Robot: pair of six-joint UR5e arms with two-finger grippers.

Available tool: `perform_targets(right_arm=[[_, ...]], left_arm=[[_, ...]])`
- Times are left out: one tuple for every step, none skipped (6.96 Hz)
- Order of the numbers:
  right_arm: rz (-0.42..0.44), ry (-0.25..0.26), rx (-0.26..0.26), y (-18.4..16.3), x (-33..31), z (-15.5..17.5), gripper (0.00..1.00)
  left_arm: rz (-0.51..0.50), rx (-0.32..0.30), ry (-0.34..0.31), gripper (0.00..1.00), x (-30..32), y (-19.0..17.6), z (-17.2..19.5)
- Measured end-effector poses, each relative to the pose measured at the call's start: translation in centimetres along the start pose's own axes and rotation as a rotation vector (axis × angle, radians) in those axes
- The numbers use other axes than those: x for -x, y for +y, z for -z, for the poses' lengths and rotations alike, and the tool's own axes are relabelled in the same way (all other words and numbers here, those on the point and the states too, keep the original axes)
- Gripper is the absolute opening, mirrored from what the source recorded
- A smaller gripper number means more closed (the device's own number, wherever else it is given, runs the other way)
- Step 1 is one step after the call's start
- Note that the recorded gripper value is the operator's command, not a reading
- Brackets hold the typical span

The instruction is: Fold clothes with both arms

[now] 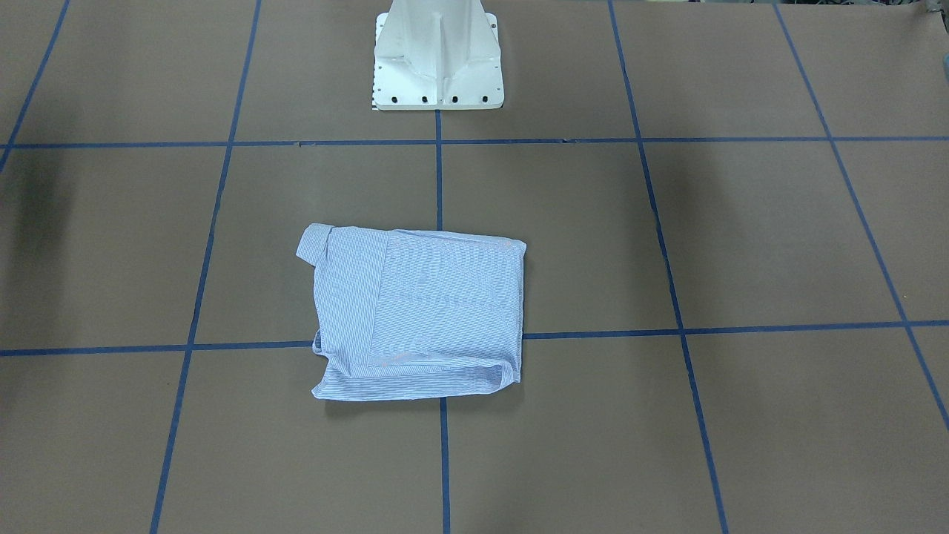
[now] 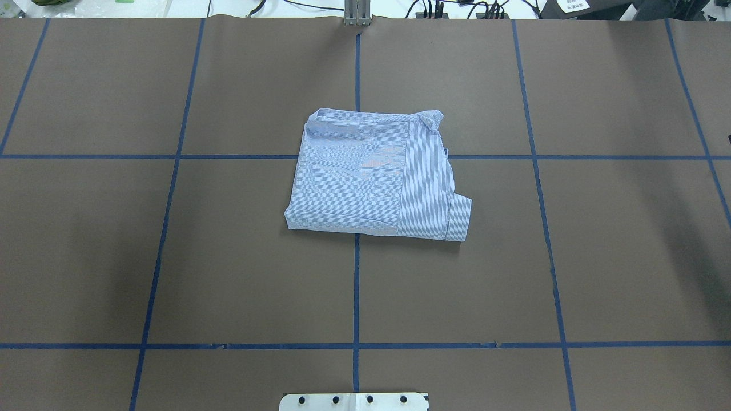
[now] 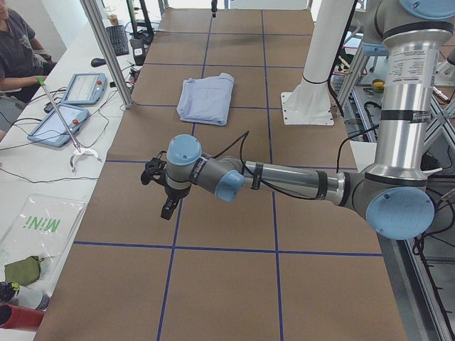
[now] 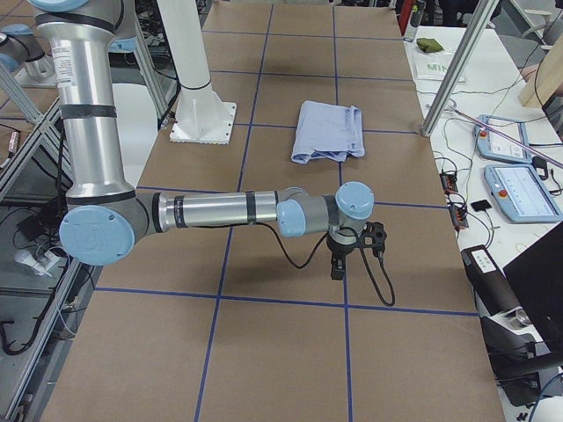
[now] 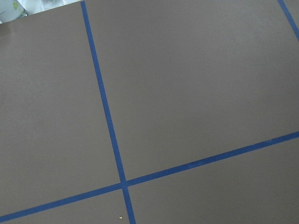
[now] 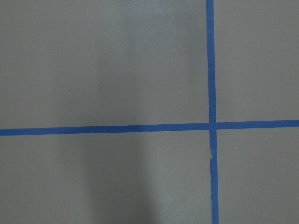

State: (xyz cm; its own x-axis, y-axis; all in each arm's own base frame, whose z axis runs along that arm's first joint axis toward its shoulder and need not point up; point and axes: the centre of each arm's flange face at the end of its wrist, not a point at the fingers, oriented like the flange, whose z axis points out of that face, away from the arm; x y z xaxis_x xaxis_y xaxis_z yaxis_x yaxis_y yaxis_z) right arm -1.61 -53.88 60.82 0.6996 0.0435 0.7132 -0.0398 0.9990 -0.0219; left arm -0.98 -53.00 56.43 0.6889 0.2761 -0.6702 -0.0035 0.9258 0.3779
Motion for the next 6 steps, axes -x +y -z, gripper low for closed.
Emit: perform_targets(right_arm=[[-0.002,0.008,-0.001,0.19,-0.2,-0.06,1.0],[-0.003,0.021,-0.004,0.31,-0.36,-0.1,1.0],[0.0,0.046,-0.01,0.25,-0.47,-0.1,1.0],[0.006,0.078,-0.017,0.2,-0.68,-0.16,1.0],[0.012,0.097,-0.019,0.16,-0.79,-0.22,1.0],[0.02,0.106,-0.017,0.08,-0.55,-0.38,1.0]], left_arm=[[0.001,0.002,0.006,0.99,0.0,0.07,-0.05],[0.002,0.003,0.008,0.99,0.04,0.2,-0.08],[0.006,0.006,0.008,0.99,0.17,0.39,-0.17],[0.007,0.007,0.009,0.99,0.2,0.54,-0.17],[0.005,0.005,0.01,0.99,0.08,0.56,-0.02],[0.004,0.004,0.01,0.99,-0.02,0.51,0.07]])
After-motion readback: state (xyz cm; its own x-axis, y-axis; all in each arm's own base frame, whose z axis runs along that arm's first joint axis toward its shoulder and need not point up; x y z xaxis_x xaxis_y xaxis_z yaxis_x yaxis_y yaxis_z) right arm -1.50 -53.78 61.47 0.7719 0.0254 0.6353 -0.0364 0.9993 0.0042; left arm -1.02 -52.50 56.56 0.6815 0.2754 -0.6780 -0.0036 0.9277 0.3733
